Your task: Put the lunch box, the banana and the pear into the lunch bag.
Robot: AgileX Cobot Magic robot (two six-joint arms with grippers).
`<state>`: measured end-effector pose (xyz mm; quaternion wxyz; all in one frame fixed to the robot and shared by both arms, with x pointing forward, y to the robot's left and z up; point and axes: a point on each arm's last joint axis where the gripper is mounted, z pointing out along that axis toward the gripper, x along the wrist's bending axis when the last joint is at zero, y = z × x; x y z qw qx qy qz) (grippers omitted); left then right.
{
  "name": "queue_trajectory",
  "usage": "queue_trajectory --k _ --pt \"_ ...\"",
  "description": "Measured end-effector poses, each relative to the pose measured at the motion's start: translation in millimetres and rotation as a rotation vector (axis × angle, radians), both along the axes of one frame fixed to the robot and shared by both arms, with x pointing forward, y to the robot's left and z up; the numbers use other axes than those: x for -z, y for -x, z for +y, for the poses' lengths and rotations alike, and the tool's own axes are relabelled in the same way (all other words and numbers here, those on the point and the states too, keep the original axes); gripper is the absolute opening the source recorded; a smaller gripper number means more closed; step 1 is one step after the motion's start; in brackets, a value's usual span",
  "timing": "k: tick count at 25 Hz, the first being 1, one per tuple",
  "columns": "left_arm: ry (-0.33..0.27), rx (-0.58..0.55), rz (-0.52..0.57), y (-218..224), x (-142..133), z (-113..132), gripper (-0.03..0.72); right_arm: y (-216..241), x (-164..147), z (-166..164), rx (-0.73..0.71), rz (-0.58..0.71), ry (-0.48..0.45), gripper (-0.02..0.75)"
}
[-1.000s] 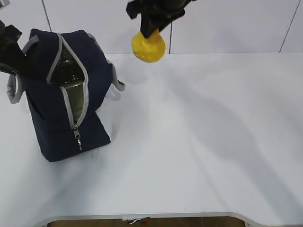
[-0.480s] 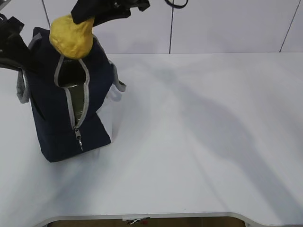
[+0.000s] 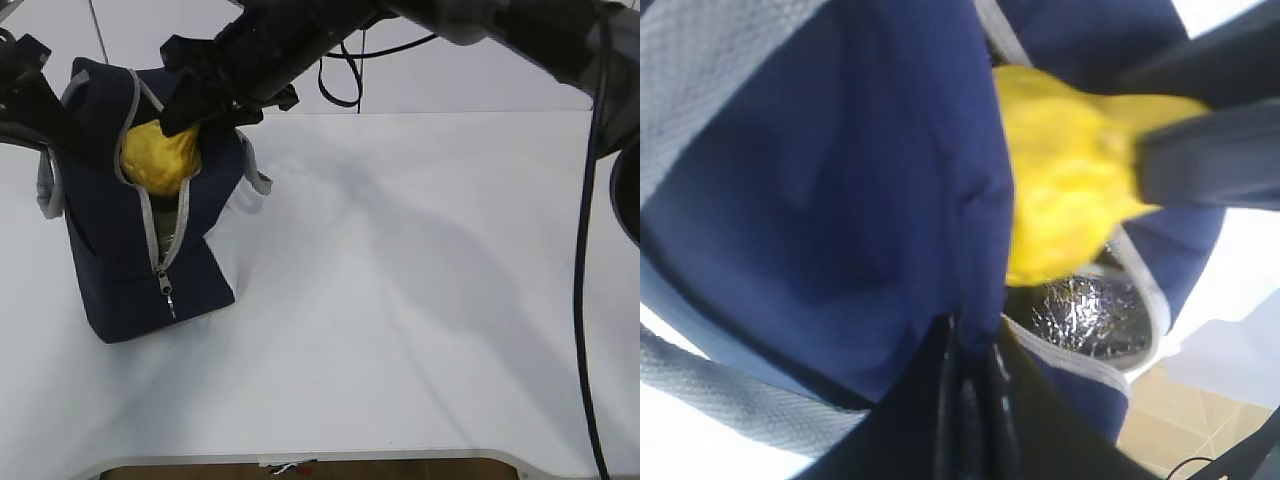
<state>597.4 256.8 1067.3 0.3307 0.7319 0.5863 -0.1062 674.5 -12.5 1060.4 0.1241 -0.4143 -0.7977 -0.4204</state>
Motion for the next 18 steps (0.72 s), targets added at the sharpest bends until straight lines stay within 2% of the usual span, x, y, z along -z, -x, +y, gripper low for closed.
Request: queue_trajectory --k 3,5,9,11,15,18 --pt "0.001 0.002 0.003 0.3 0.0 -0.1 0.009 -3.4 11.0 1.2 0.006 0.017 0.012 0.272" --pt "0.001 0.003 0.003 0.4 0.0 -0.1 0.009 -4.3 14.5 1.7 0.010 0.029 0.014 0.323" --pt "0.001 0.005 0.006 0.7 0.0 -0.2 0.009 -3.4 12.7 3.1 0.016 0.051 -0.013 0.535" --pt "0.001 0.005 0.006 0.7 0.0 -0.2 0.009 -2.1 9.4 3.8 0.015 0.061 -0.032 0.588" --pt "0.001 0.005 0.006 0.7 0.0 -0.2 0.009 1.2 -10.2 2.1 0.008 0.022 -0.062 0.575" --pt "0.001 0.005 0.006 0.7 0.0 -0.2 0.009 3.8 -36.5 -4.4 0.004 -0.082 -0.054 0.547"
